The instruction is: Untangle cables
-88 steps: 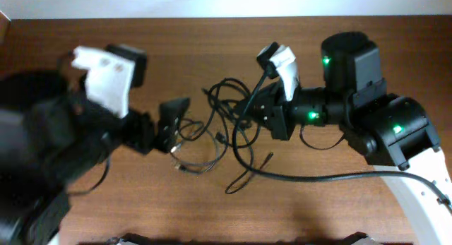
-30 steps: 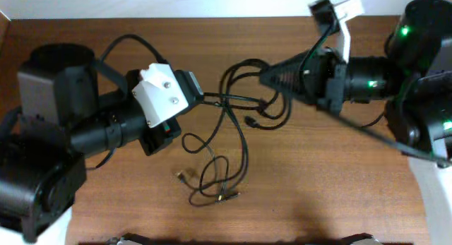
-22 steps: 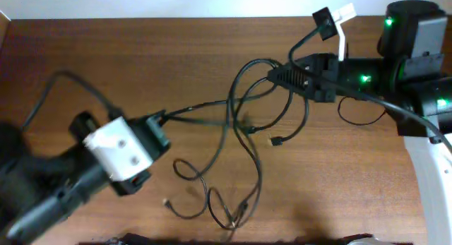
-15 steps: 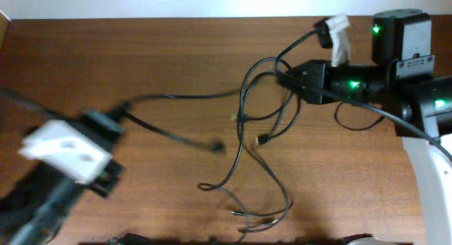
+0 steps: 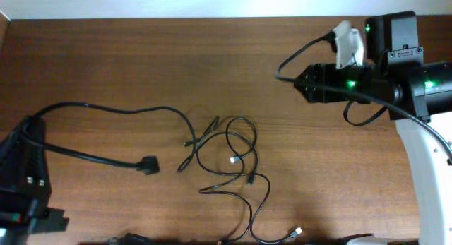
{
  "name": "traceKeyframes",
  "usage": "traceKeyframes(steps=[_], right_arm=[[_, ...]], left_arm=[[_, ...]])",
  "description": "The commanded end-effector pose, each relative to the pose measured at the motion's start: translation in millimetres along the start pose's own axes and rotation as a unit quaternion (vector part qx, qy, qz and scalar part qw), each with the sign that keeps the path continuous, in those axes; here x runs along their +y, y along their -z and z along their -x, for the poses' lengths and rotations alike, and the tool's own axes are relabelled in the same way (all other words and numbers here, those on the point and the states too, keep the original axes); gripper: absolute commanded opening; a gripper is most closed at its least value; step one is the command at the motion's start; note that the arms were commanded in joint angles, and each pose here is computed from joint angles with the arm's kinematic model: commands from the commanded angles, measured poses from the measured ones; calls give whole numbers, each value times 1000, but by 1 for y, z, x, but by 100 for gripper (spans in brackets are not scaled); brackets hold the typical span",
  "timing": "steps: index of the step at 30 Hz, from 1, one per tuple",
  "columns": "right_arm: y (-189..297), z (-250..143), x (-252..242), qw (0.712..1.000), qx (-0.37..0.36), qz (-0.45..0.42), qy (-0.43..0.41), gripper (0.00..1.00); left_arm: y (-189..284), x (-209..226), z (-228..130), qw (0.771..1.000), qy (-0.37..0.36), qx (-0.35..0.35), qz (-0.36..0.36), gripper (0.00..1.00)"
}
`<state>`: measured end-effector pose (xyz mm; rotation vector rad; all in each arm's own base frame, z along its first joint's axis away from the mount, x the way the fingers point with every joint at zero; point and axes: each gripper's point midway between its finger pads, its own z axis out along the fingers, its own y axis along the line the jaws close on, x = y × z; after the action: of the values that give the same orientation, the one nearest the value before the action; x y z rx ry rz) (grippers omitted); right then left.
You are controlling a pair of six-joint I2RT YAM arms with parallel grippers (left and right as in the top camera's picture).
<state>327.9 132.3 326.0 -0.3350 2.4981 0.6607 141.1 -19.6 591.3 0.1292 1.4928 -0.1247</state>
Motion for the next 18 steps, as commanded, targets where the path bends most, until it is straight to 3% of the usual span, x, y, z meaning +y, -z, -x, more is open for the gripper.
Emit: traceKeyframes(steps=[1, 5, 11, 18], right_arm=[[8, -3, 45, 984, -12, 125, 123, 73], [2, -13, 71, 960, -8, 151, 236, 73], [-8, -20, 135, 902, -37, 203, 379, 78], [-25, 8, 147, 885, -84, 206, 409, 83]], left_arm=[[-25, 15, -8, 986, 155, 15, 56, 0], [-65, 9, -26, 952, 294, 51, 68, 0], [-123, -38, -46, 936, 329, 123, -24, 0], [-131, -68, -32, 909, 382, 129, -108, 0]])
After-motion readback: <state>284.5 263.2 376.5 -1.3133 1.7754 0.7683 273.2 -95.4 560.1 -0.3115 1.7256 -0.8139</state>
